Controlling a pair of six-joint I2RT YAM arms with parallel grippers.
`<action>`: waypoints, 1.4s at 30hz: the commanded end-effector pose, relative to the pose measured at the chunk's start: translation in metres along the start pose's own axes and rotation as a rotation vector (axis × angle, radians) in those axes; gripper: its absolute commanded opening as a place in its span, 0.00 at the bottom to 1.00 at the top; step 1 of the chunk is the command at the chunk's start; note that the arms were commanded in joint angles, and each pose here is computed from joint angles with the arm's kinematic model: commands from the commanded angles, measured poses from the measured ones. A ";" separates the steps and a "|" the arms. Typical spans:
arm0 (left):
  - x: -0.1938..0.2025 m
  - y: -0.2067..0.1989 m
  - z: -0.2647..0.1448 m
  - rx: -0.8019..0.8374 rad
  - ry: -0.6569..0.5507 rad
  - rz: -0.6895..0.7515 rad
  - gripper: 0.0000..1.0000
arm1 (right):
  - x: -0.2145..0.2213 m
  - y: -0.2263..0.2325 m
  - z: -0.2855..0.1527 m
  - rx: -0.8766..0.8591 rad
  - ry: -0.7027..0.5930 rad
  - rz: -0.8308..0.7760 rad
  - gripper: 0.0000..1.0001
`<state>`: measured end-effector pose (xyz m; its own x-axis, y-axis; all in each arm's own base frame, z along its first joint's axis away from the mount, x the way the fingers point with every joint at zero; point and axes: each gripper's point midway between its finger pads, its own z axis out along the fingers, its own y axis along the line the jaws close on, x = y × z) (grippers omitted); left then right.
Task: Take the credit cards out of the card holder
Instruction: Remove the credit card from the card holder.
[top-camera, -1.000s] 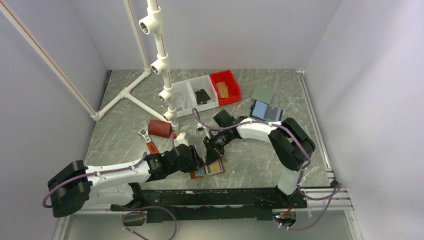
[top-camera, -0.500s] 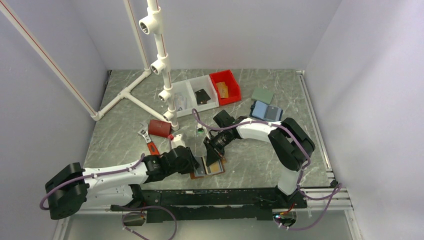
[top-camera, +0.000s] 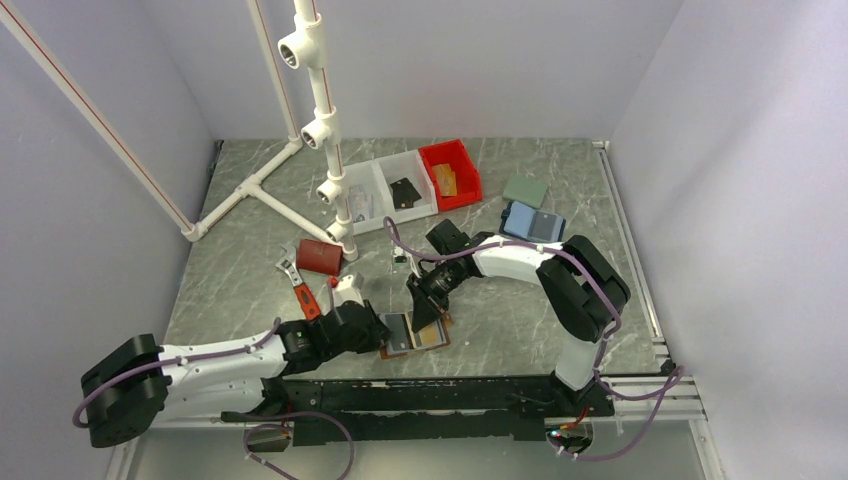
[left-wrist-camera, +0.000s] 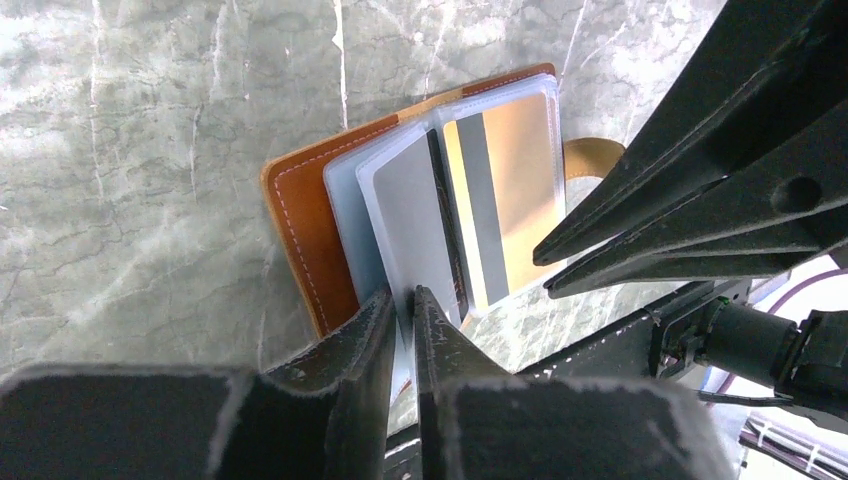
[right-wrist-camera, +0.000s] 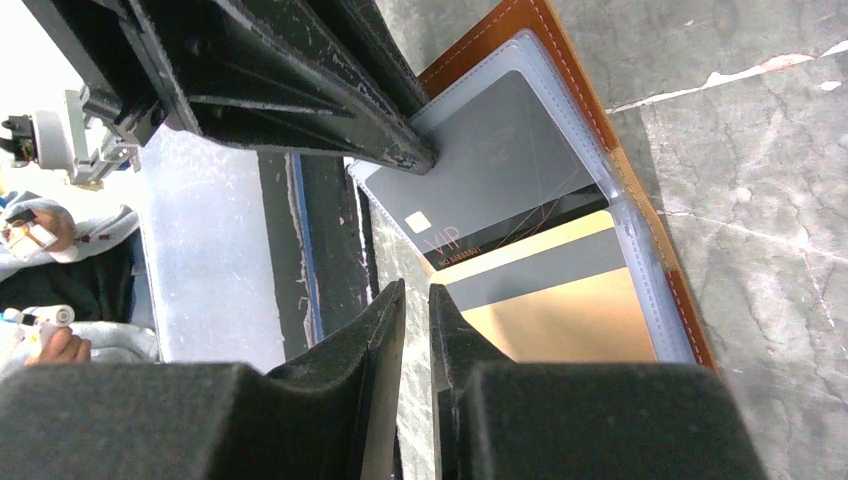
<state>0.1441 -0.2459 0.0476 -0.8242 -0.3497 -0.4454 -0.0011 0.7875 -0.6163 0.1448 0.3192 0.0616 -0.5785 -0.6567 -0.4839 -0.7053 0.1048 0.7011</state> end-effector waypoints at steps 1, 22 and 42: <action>-0.014 -0.015 -0.002 0.113 -0.083 -0.035 0.15 | -0.012 0.005 -0.001 -0.024 -0.016 -0.049 0.18; -0.027 -0.019 -0.029 0.305 -0.198 0.065 0.00 | -0.016 0.012 -0.008 -0.065 -0.026 -0.074 0.26; -0.019 -0.026 -0.007 0.251 -0.140 0.034 0.32 | 0.002 -0.031 0.004 0.109 0.045 0.038 0.22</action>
<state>0.1476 -0.2429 0.0517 -0.7606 -0.3450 -0.5500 0.1598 0.7216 -0.6736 0.1568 0.3150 0.0451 -0.5896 -0.6735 -0.4458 -0.7160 0.1805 0.6744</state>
